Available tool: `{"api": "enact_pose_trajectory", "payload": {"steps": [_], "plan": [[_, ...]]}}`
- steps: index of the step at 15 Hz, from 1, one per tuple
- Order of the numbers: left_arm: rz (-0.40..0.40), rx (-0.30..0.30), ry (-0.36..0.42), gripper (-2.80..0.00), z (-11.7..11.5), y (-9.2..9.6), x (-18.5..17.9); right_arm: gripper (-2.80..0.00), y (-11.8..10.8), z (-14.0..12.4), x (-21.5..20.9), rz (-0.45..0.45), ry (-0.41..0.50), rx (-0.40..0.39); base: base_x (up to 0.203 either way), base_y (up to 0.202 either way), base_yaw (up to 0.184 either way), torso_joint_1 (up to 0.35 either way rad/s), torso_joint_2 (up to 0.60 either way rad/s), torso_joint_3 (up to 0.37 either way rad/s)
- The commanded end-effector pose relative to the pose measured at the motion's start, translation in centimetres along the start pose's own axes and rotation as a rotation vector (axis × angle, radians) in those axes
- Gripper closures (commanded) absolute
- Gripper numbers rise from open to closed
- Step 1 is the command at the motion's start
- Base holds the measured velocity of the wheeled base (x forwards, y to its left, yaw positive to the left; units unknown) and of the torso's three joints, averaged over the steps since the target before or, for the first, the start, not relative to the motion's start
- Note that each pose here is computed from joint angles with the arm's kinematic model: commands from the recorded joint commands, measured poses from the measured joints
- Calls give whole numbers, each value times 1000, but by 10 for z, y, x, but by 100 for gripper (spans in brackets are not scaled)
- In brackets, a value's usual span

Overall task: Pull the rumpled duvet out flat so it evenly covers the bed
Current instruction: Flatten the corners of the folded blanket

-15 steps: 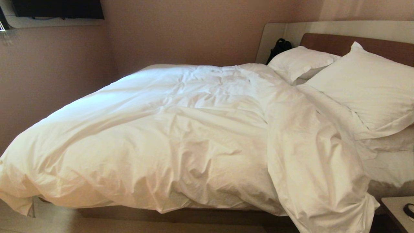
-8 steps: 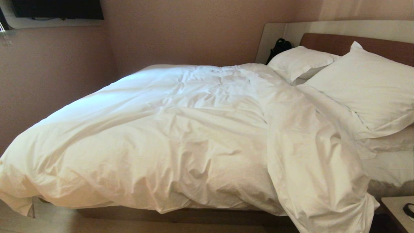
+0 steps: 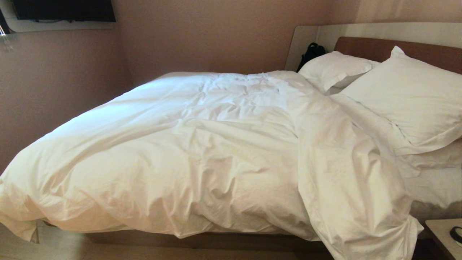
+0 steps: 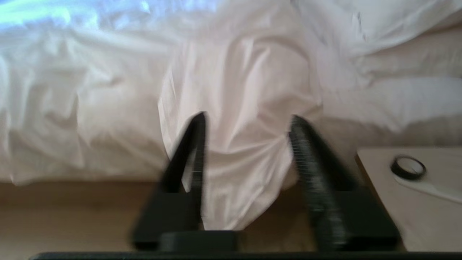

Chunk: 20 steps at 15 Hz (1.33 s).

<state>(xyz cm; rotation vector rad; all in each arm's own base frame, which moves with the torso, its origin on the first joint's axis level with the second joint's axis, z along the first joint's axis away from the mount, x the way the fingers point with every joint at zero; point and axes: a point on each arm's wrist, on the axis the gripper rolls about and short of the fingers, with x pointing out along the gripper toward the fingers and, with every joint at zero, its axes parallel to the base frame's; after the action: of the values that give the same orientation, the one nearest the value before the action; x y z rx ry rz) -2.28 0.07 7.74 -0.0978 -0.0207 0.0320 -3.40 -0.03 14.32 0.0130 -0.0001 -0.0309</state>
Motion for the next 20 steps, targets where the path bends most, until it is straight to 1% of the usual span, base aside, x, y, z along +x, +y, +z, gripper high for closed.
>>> {"api": "enact_pose_trajectory", "payload": {"steps": [1,2,4,6,8,9,11,13,14,16,19,20], "plan": [[1,-1,-1,0,0,0,0,-280,1,9,17,-3,223,-16,0,0,0,0,0,0],[1,-1,-1,0,0,0,0,-280,1,13,24,-9,270,-20,0,0,0,0,0,0],[1,-1,-1,0,0,0,0,-280,1,15,51,-22,444,-15,0,0,0,0,0,0],[1,-1,-1,0,0,0,0,-280,1,11,88,-47,642,45,0,0,0,0,0,0],[1,-2,-1,0,0,0,0,-280,1,1,122,-90,785,128,0,0,0,0,0,0],[1,-1,-1,0,0,0,0,-280,1,-5,137,-112,835,170,0,0,0,0,0,0],[1,-1,-1,0,0,0,0,-280,1,-14,161,-136,884,233,0,0,0,0,0,0],[1,-1,-1,0,0,0,0,-280,-2,-20,176,-157,899,294,0,0,0,0,0,0],[1,-1,-1,0,0,0,0,-280,-7,-24,182,-162,905,342,0,0,0,0,0,0],[1,-1,-1,0,0,0,0,-280,-18,-28,190,-139,910,438,0,0,0,0,0,0],[1,-1,-1,0,0,0,0,-280,-36,-39,196,-71,949,579,0,0,0,0,0,0],[2,-1,-1,0,0,0,0,-280,-39,-42,196,-46,963,602,0,0,0,0,0,0]]}}
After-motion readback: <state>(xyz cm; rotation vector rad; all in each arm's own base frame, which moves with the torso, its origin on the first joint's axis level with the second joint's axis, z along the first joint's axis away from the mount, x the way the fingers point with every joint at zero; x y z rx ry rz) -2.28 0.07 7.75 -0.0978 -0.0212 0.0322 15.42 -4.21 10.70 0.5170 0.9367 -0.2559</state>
